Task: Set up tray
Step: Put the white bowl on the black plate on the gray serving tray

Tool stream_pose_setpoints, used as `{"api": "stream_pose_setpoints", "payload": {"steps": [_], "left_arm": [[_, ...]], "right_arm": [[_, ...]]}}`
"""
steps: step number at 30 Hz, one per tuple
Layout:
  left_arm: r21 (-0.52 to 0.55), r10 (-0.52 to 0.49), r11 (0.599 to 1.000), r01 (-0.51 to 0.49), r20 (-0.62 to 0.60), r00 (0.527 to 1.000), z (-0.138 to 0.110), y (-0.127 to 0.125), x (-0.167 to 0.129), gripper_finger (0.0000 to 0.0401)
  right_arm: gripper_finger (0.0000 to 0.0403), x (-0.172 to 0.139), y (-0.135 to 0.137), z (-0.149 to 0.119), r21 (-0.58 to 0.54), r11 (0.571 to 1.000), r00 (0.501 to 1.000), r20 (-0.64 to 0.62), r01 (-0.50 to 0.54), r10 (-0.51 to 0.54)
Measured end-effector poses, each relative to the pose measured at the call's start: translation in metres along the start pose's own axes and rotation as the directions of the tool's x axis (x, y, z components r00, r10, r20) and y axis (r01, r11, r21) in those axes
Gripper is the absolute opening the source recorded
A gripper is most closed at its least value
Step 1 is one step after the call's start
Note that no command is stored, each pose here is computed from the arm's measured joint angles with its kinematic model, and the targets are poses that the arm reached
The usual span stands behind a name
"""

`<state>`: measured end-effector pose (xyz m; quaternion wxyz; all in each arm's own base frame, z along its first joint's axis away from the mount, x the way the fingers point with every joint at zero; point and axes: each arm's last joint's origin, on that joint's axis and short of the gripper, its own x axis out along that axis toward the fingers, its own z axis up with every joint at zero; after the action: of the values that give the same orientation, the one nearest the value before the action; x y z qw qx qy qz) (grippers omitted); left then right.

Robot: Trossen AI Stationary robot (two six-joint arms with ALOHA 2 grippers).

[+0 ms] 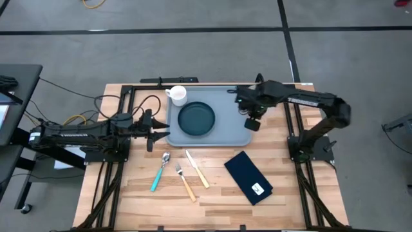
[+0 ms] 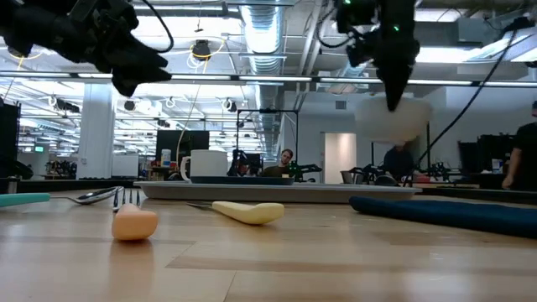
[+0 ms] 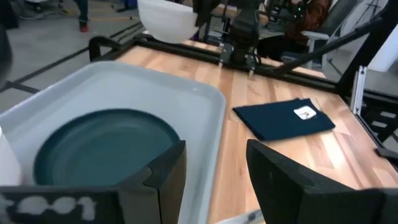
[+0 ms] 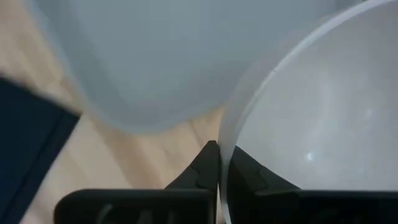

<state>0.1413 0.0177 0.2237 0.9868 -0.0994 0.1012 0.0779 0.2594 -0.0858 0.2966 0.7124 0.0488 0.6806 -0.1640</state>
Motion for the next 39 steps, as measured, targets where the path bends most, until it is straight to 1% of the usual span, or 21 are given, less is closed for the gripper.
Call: {"api": "stream_pose_setpoints", "payload": {"steps": [2, 4, 5, 8, 10, 12, 15, 17, 19, 22, 24, 25, 28, 31, 33, 35, 39], "left_arm": [[0.012, 0.002, 1.000, -0.002, -0.001, 1.000, 0.004, -0.001, -0.001, 0.0156], [0.024, 0.005, 1.000, -0.005, -0.003, 1.000, 0.006, -0.001, -0.002, 0.0156], [0.030, 0.008, 1.000, -0.008, 0.001, 1.000, 0.007, -0.001, -0.002, 0.0156], [0.050, 0.037, 0.998, -0.037, 0.008, 0.999, 0.011, -0.001, -0.005, 0.0156], [0.058, 0.077, 0.995, -0.077, -0.007, 0.997, 0.010, 0.000, -0.009, 0.0156], [0.062, 0.113, 0.992, -0.112, -0.017, 0.993, 0.009, 0.002, -0.014, 0.0156], [0.062, 0.153, 0.986, -0.152, -0.006, 0.988, 0.008, 0.003, -0.025, 0.0156], [0.060, 0.155, 0.986, -0.155, 0.008, 0.988, 0.007, 0.004, -0.034, 0.0156], [0.066, 0.149, 0.986, -0.151, 0.025, 0.988, 0.007, 0.004, -0.043, 0.0156], [0.066, 0.129, 0.989, -0.133, 0.057, 0.990, 0.006, 0.004, -0.055, 0.0156], [0.064, 0.096, 0.993, -0.102, 0.085, 0.992, 0.002, 0.004, -0.059, 0.0156], [0.064, 0.074, 0.995, -0.080, 0.092, 0.993, 0.000, 0.004, -0.060, 0.0156], [0.061, 0.004, 0.998, -0.012, 0.129, 0.992, -0.009, 0.004, -0.060, 0.0156], [0.051, -0.032, 0.998, 0.026, 0.132, 0.991, -0.020, 0.004, -0.056, 0.0156], [0.044, -0.039, 0.998, 0.033, 0.146, 0.989, -0.025, 0.005, -0.053, 0.0156], [0.033, -0.039, 0.999, 0.035, 0.147, 0.988, -0.030, 0.006, -0.051, 0.0156], [0.030, -0.040, 0.999, 0.036, 0.155, 0.987, -0.031, 0.006, -0.050, 0.0156]], "right_arm": [[0.0004, -0.002, 0.010, 0.022, -0.053, 0.999, 1.000, -0.024, -0.001, 0.000], [0.0006, 0.001, 0.019, 0.044, -0.128, 0.992, 0.997, -0.071, -0.007, -0.002], [0.0007, 0.001, 0.026, 0.056, -0.172, 0.985, 0.997, -0.071, -0.012, 0.000], [0.0005, -0.005, 0.042, 0.089, -0.295, 0.955, 1.000, -0.030, -0.013, 0.004], [0.0003, -0.010, 0.051, 0.108, -0.354, 0.935, 1.000, 0.009, -0.009, 0.012], [0.0004, -0.015, 0.057, 0.123, -0.391, 0.920, 0.998, 0.052, 0.004, 0.018], [0.0005, -0.023, 0.063, 0.138, -0.424, 0.905, 0.995, 0.097, 0.021, 0.022], [0.0004, -0.023, 0.066, 0.146, -0.442, 0.896, 0.994, 0.109, 0.026, 0.025], [0.0003, -0.016, 0.071, 0.151, -0.465, 0.885, 0.993, 0.115, 0.030, 0.027], [0.0003, -0.005, 0.073, 0.153, -0.483, 0.875, 0.997, 0.078, 0.019, 0.021], [0.0004, 0.001, 0.074, 0.154, -0.487, 0.873, 0.999, 0.051, 0.009, 0.018], [0.0004, 0.006, 0.075, 0.155, -0.492, 0.871, 0.999, 0.032, 0.004, 0.013], [0.0003, 0.011, 0.077, 0.161, -0.506, 0.862, 0.998, 0.058, 0.006, 0.027], [0.0003, 0.012, 0.079, 0.166, -0.521, 0.853, 0.995, 0.094, 0.013, 0.043], [0.0004, 0.017, 0.080, 0.166, -0.530, 0.848, 0.996, 0.073, 0.001, 0.045], [0.0004, 0.022, 0.082, 0.171, -0.536, 0.844, 0.994, 0.094, 0.010, 0.048], [0.0003, 0.030, 0.087, 0.173, -0.576, 0.817, 0.996, 0.074, 0.004, 0.046]]}}
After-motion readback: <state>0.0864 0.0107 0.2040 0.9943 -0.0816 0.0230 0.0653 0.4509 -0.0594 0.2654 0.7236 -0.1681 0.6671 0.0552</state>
